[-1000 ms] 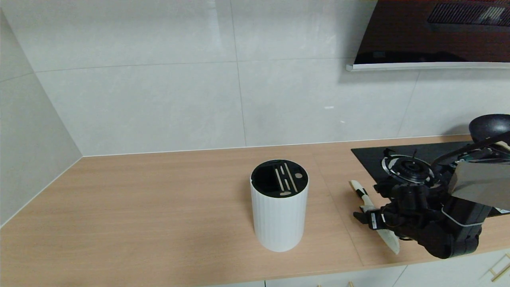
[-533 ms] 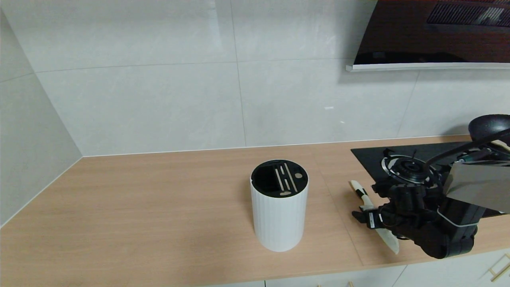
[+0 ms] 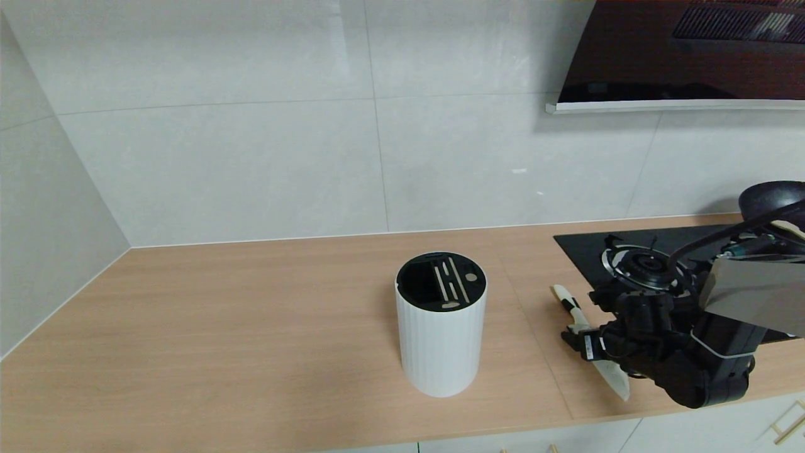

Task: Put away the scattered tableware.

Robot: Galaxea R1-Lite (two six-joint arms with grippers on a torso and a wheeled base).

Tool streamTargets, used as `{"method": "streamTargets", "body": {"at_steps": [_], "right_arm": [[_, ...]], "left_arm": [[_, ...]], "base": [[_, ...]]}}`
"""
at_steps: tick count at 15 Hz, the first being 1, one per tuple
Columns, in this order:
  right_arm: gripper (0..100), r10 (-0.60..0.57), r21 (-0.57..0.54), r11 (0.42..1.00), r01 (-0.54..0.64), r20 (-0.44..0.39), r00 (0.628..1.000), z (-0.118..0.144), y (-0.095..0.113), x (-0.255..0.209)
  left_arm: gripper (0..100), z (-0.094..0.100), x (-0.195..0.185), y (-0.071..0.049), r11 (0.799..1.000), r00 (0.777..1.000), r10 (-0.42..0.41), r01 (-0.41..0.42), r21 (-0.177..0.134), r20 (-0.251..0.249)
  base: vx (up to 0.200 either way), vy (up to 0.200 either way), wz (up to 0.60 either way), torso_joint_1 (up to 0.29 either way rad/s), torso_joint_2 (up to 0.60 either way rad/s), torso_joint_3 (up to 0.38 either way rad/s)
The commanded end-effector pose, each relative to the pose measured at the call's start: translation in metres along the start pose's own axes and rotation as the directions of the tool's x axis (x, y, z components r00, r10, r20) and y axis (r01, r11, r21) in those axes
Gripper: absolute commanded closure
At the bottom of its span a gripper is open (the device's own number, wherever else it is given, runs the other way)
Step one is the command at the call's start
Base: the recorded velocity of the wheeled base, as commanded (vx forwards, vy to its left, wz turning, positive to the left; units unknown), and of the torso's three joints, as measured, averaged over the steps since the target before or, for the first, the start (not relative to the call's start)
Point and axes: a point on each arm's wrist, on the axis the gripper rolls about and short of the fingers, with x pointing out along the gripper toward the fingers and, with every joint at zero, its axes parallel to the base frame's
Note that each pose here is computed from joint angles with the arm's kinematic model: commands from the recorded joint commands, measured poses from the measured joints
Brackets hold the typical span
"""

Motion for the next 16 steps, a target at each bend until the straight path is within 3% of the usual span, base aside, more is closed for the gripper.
{"method": "streamTargets", "body": {"at_steps": [1, 6, 16], "right_arm": [[100, -0.002, 0.001, 1.000, 0.002, -0.005, 1.000, -0.001, -0.001, 0.000], [100, -0.016, -0.006, 1.000, 0.016, 0.039, 0.999, 0.010, 0.002, -0.015], [100, -0.017, -0.013, 1.000, 0.018, 0.022, 1.000, 0.005, 0.005, -0.012]], "left_arm": [[0, 0.000, 0.000, 0.000, 1.000, 1.000, -0.001, 0.001, -0.002, 0.000], [0, 0.000, 0.000, 0.000, 1.000, 1.000, -0.001, 0.001, 0.000, 0.000], [0, 0.000, 0.000, 0.000, 1.000, 1.000, 0.001, -0.001, 0.000, 0.000]], "base": [[0.000, 0.000, 0.00, 0.000, 0.00, 0.000], [0.000, 0.000, 0.00, 0.000, 0.00, 0.000], [0.000, 0.000, 0.00, 0.000, 0.00, 0.000]]}}
